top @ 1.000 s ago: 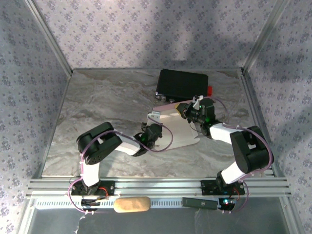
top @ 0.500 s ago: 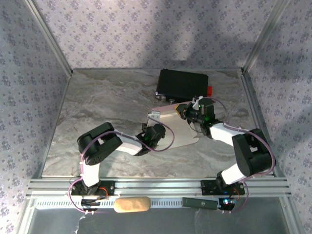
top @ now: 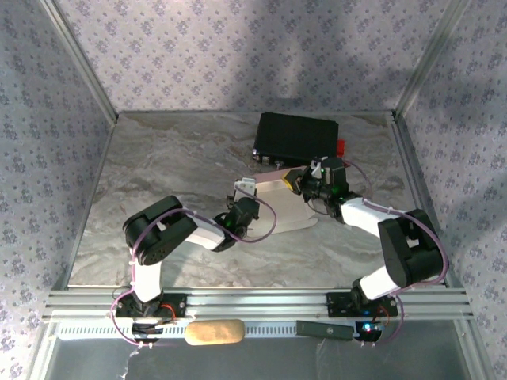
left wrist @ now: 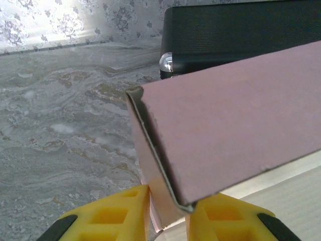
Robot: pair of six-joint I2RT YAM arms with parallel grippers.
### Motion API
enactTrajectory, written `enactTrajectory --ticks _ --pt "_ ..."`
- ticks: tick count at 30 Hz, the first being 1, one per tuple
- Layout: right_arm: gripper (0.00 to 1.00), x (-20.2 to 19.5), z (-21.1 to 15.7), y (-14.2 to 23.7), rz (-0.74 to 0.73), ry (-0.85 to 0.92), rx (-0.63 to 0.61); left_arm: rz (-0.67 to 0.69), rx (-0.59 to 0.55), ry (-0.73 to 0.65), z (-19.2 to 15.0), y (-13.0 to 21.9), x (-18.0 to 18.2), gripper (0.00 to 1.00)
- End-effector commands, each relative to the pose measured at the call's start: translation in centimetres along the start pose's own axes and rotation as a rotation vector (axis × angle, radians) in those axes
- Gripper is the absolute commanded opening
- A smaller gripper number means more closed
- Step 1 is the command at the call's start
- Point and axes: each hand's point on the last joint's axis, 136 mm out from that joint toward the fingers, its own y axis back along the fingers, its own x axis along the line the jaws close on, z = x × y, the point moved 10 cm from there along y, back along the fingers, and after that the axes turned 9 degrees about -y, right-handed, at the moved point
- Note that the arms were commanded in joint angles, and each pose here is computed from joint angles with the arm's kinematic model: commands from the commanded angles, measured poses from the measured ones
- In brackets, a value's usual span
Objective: Fold the paper box
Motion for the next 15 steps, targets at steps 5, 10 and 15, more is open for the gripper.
enactTrajectory --ticks 5,10,15 --pt "0.00 -2.9 -1.4 -1.1 -0.181 -0.135 0.106 -0.015 -0.078 0.047 1.2 -1.1 0.7 0.10" --pt "0.00 -1.8 -1.2 -1.6 -0.171 -0.139 0.092 -0.032 -0.043 0.038 1.8 -1.2 0.6 0.00" --pt "0.00 -0.4 -2.0 -0.7 -0.197 -0.156 0.022 -0.033 0.035 0.051 3.5 0.3 0.8 0.00"
